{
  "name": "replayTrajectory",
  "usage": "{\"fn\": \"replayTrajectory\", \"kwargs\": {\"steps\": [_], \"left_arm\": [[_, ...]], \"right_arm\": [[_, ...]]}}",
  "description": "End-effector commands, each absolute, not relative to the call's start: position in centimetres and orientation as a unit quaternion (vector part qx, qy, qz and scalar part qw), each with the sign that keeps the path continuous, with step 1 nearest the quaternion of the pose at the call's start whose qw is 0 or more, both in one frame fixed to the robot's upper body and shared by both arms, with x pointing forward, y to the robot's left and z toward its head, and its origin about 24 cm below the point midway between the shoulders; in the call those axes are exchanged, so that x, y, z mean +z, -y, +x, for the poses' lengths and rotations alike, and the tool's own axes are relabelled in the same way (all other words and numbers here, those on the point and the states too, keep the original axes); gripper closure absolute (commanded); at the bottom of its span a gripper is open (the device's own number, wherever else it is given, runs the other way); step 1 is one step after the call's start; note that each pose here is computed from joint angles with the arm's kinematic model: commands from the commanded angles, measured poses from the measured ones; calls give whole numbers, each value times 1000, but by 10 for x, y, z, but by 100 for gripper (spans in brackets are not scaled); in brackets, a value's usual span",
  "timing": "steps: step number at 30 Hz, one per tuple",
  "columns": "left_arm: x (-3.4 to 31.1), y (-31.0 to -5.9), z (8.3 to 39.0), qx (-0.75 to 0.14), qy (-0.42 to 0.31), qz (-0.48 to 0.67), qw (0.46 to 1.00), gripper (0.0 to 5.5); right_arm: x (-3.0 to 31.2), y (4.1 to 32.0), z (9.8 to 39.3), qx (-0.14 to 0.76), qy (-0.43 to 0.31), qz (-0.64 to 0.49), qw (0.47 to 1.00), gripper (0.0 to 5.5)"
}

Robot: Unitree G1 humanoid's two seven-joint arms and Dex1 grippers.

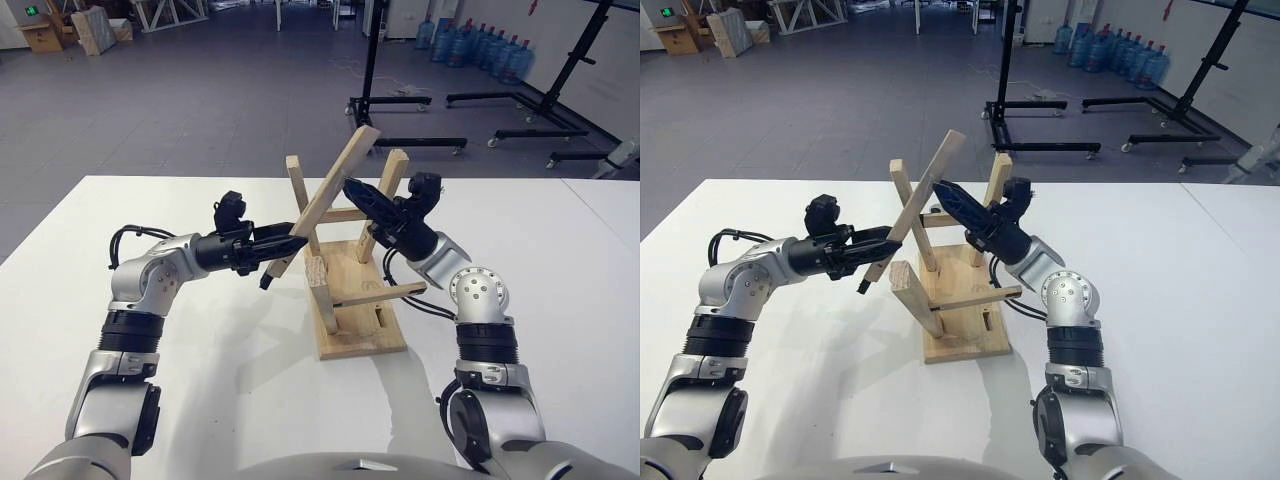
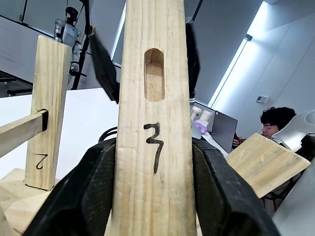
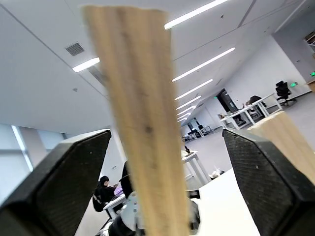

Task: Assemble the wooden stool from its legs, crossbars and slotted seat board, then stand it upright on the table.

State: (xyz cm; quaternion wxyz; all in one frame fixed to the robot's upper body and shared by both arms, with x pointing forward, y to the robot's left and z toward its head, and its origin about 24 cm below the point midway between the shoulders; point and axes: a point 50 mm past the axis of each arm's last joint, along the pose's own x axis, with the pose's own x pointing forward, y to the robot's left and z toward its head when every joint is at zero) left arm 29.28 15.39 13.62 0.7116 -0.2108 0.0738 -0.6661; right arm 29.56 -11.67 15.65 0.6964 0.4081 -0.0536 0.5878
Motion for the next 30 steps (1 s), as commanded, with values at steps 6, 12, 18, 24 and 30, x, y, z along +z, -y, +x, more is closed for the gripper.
{"fn": "replayTrajectory", "kwargs": {"steps": [6, 12, 18, 24, 30], "left_arm": [[142, -155, 296, -679, -77, -178, 708, 346], [140, -153, 294, -688, -80, -165, 702, 346], [143, -154, 293, -692, -77, -167, 698, 346], [142, -155, 291, -694, -81, -173, 694, 346], [140, -158, 292, -686, -79, -181, 701, 346]], "right_arm": [[164, 115, 295, 604, 49, 382, 698, 132], [160, 114, 299, 597, 43, 386, 702, 132], [160, 118, 296, 611, 44, 395, 685, 194], [163, 120, 295, 619, 50, 393, 678, 312], [162, 126, 291, 623, 54, 366, 689, 340]]}}
